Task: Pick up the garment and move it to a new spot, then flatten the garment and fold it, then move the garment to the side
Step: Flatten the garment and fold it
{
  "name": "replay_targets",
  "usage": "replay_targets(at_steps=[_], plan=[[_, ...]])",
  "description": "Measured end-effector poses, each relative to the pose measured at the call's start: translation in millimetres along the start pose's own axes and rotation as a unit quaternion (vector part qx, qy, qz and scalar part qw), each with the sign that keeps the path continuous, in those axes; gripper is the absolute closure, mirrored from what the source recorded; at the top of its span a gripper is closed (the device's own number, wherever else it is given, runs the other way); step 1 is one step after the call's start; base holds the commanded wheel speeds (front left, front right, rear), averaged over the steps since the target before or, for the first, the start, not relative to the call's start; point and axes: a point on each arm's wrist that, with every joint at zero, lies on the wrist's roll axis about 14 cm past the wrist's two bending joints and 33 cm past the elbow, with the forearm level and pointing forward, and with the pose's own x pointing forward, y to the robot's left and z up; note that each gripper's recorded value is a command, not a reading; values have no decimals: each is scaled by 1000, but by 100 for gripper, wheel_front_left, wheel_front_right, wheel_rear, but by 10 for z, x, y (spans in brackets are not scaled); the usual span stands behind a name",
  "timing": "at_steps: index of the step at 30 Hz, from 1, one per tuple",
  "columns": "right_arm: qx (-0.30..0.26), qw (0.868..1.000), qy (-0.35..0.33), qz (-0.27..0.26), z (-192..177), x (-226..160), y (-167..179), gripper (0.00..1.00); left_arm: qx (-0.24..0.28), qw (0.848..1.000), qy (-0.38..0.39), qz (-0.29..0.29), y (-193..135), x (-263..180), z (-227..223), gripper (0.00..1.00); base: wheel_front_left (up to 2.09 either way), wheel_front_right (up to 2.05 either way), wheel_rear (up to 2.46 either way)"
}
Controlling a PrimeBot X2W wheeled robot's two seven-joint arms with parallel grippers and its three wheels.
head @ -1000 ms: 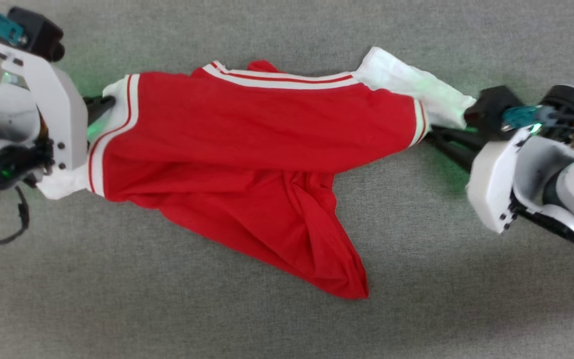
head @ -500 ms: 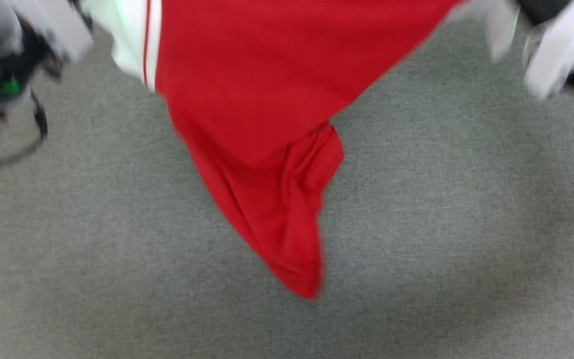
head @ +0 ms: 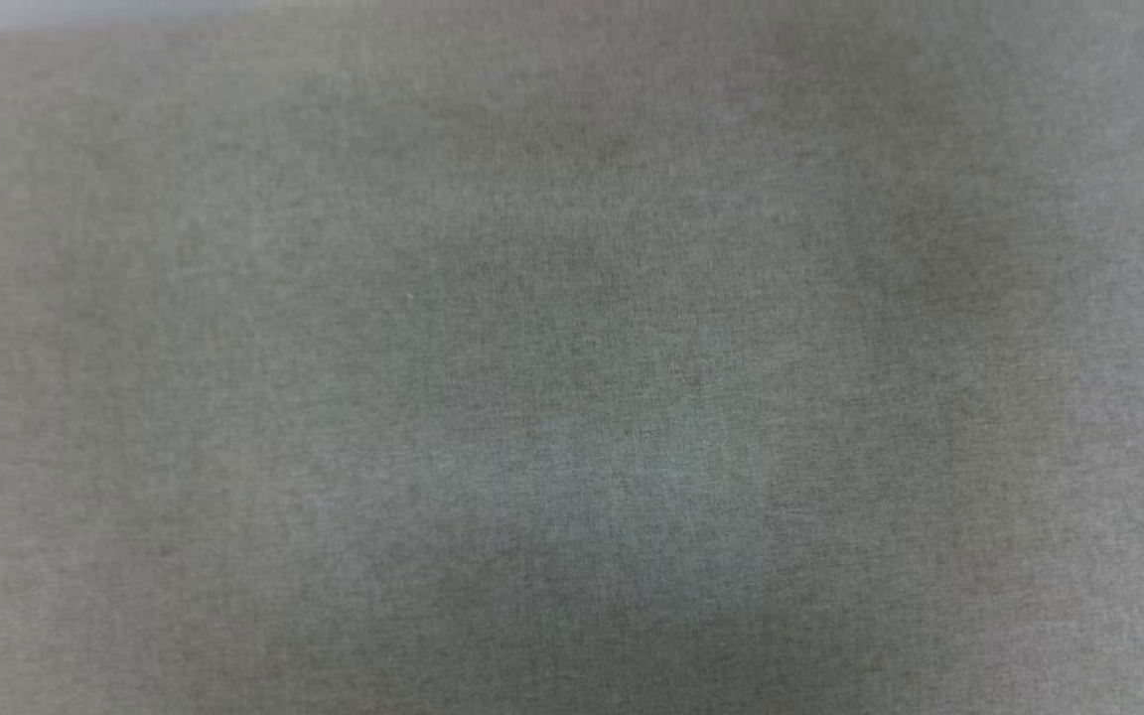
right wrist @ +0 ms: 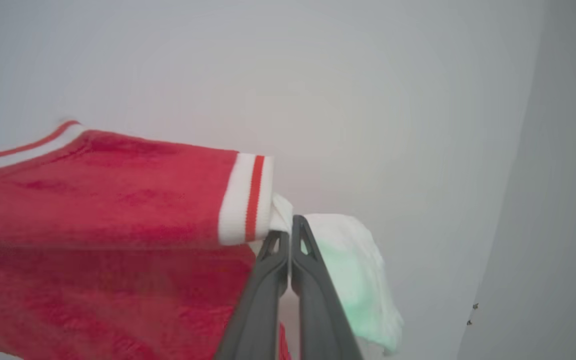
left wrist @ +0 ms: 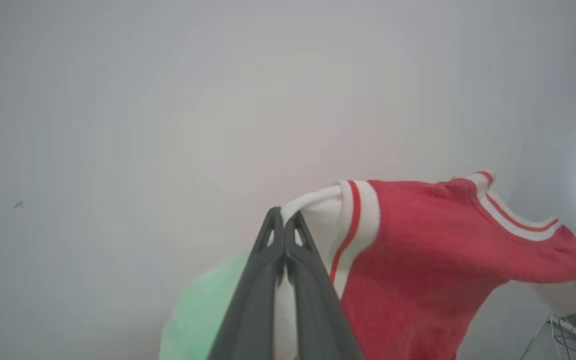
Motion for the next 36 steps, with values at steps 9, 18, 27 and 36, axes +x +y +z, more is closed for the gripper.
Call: replay_targets(at_steps=[9, 18, 27, 36], plan=[[-42, 990, 127, 36, -874, -557, 146, 100, -22, 986, 164, -14, 18, -809, -915, 100, 0, 0, 0], [-6, 954, 290, 79, -1788, -1740, 59, 100, -63, 949, 303, -62, -211, -2140, -1655, 100, 0, 0, 0], [34, 906, 402, 132, -2070, -2924, 153, 100, -71, 916, 388, -75, -276, -3226, -1892, 100, 0, 0, 0], [53, 854, 493, 159, -2197, -3734, 229, 100, -93, 882, 455, -75, -352, -4045, -2064, 100, 0, 0, 0]])
